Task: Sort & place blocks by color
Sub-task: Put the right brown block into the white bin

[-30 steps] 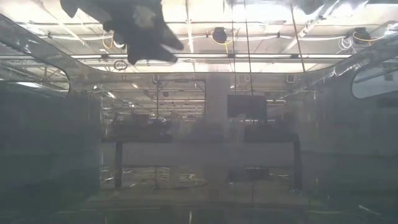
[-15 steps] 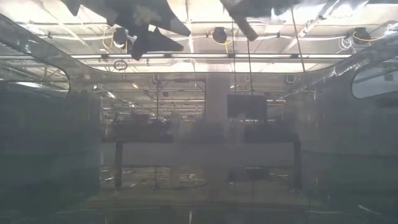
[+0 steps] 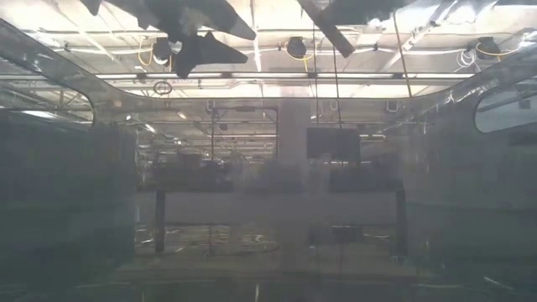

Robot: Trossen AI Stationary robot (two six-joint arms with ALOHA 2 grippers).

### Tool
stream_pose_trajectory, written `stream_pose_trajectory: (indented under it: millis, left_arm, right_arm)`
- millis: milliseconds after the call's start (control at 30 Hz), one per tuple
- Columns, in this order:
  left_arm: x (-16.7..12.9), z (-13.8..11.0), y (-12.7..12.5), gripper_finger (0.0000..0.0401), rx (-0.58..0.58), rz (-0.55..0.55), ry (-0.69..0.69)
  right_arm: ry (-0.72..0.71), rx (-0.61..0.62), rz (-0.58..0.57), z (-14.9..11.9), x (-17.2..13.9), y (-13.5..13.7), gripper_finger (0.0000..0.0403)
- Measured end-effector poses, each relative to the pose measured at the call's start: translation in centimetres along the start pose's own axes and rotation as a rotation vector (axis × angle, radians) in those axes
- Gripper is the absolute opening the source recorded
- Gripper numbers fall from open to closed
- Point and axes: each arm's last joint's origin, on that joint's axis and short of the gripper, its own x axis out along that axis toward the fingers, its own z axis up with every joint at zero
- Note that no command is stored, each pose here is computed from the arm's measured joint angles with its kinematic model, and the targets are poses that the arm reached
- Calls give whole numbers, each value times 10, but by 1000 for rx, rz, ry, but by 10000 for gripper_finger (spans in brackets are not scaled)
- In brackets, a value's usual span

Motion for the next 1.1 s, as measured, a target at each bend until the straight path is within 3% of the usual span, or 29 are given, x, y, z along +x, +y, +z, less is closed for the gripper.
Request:
stream_pose_trajectory:
  millis: [200,300,467,667,767,900,1100]
  left_arm:
    - [-1,-3,-3,207,4,-7,18]
    - [-1,-4,-3,207,7,-3,30]
    - [-1,-5,-3,207,18,-1,33]
    - [-1,-6,-2,207,26,5,43]
    - [-1,-9,0,207,32,21,75]
    - [-2,-12,1,207,-2,38,103]
    - [-4,-22,2,207,-128,55,206]
  right_arm:
    - [155,-90,-135,-12,-24,18,117]
    - [154,-54,-113,-15,-40,29,119]
    - [117,114,28,-13,-60,44,120]
    - [217,292,352,-20,-72,56,119]
    - [372,346,445,-31,-77,51,117]
    - [579,433,423,-45,-87,26,118]
    - [777,513,386,-57,-101,-11,118]
